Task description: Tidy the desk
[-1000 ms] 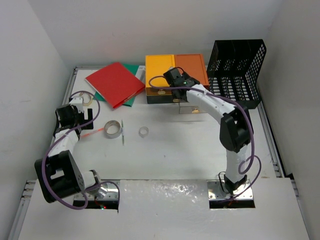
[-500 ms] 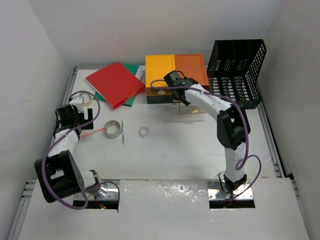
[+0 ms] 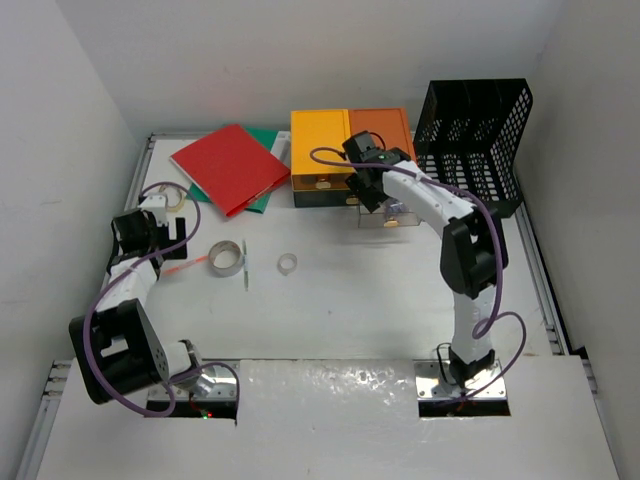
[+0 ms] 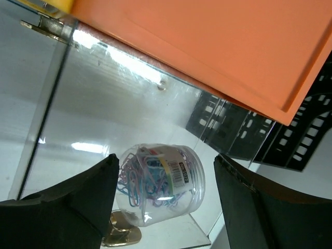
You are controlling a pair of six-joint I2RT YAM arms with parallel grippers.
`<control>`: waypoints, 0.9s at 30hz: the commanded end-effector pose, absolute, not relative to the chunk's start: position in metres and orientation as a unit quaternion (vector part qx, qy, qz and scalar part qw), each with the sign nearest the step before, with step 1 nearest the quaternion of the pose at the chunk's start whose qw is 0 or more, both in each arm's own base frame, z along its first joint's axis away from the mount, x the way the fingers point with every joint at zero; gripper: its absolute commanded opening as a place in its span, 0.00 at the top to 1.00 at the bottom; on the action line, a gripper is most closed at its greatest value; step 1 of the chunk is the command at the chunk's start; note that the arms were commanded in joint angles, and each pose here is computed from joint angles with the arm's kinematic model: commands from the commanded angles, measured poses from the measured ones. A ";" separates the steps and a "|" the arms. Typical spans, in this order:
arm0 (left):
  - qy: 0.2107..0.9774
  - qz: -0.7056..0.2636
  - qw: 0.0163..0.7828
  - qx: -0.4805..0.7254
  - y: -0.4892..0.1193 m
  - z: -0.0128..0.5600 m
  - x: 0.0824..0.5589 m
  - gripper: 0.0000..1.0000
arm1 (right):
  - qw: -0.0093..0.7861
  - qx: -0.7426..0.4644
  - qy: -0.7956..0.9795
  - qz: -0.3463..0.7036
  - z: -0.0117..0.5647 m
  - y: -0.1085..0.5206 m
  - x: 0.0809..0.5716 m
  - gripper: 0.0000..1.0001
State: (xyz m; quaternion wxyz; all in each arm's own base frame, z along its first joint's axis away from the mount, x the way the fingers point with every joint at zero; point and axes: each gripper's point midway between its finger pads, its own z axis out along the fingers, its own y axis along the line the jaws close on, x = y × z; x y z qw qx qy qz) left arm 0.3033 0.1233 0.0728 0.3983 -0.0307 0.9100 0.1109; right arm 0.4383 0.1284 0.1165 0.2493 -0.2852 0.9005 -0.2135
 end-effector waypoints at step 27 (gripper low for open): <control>0.907 0.103 0.408 -0.027 0.123 0.077 0.310 0.01 | 0.361 -0.147 0.913 0.120 0.158 0.125 0.424 0.35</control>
